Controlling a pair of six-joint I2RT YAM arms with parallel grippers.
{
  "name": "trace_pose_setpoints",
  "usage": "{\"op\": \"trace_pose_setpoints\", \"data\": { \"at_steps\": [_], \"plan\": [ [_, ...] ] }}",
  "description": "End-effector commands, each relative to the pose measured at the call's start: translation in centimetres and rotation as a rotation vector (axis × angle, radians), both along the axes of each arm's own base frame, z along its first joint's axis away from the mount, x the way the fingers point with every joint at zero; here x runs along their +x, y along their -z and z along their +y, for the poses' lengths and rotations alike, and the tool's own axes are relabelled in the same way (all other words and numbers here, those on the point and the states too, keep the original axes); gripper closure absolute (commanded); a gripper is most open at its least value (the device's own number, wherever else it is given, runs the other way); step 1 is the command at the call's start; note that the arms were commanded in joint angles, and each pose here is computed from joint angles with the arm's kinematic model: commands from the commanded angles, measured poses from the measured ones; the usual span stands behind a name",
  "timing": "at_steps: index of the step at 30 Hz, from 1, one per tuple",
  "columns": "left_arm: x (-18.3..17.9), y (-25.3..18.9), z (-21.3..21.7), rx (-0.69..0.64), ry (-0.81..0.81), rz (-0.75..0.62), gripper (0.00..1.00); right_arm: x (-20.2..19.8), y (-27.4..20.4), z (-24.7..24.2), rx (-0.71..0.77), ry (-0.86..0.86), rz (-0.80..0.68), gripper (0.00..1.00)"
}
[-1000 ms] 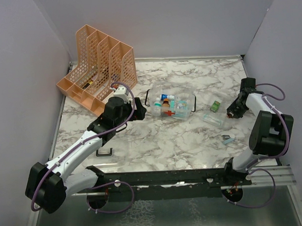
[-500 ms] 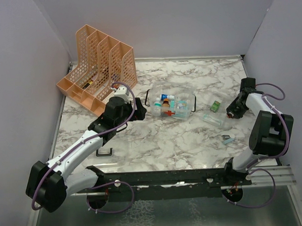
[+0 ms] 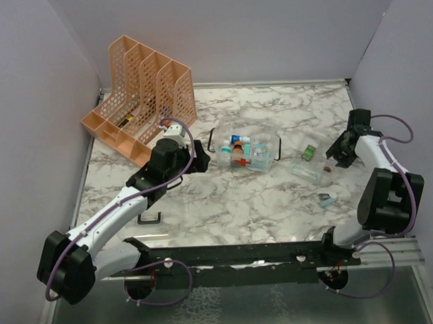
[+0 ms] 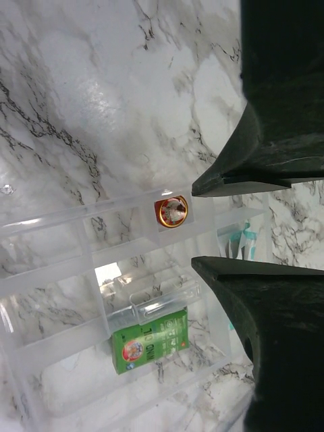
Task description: Organize the medicine kit
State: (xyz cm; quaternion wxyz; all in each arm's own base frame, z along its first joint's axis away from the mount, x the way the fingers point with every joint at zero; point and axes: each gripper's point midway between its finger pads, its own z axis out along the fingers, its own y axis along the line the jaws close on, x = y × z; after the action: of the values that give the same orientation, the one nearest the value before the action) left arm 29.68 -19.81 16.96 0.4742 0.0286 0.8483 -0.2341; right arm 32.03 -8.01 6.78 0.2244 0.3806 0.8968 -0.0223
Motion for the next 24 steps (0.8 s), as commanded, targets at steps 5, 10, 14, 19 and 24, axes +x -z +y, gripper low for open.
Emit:
{"op": "trace_pose_setpoints", "data": {
  "at_steps": [5,10,14,19,24],
  "plan": [
    [0.4,-1.1,-0.5,-0.011,0.007,-0.033,0.07,2.4,-4.1,1.4,0.005,-0.138,-0.197,0.58],
    [0.4,-1.1,-0.6,-0.014,0.012,-0.031,0.07,3.2,-3.6,4.0,0.032,-0.249,-0.201,0.55],
    [0.4,-1.1,-0.6,-0.015,0.011,-0.031,0.07,3.2,-2.2,5.0,0.023,-0.286,-0.145,0.55],
    [0.3,-1.1,-0.6,-0.015,0.012,-0.030,0.07,3.1,-0.5,5.4,0.019,-0.312,-0.078,0.55],
    [0.3,-1.1,-0.5,-0.016,0.010,-0.032,0.07,3.0,1.3,5.9,0.000,-0.334,0.004,0.63]
  ]
}}
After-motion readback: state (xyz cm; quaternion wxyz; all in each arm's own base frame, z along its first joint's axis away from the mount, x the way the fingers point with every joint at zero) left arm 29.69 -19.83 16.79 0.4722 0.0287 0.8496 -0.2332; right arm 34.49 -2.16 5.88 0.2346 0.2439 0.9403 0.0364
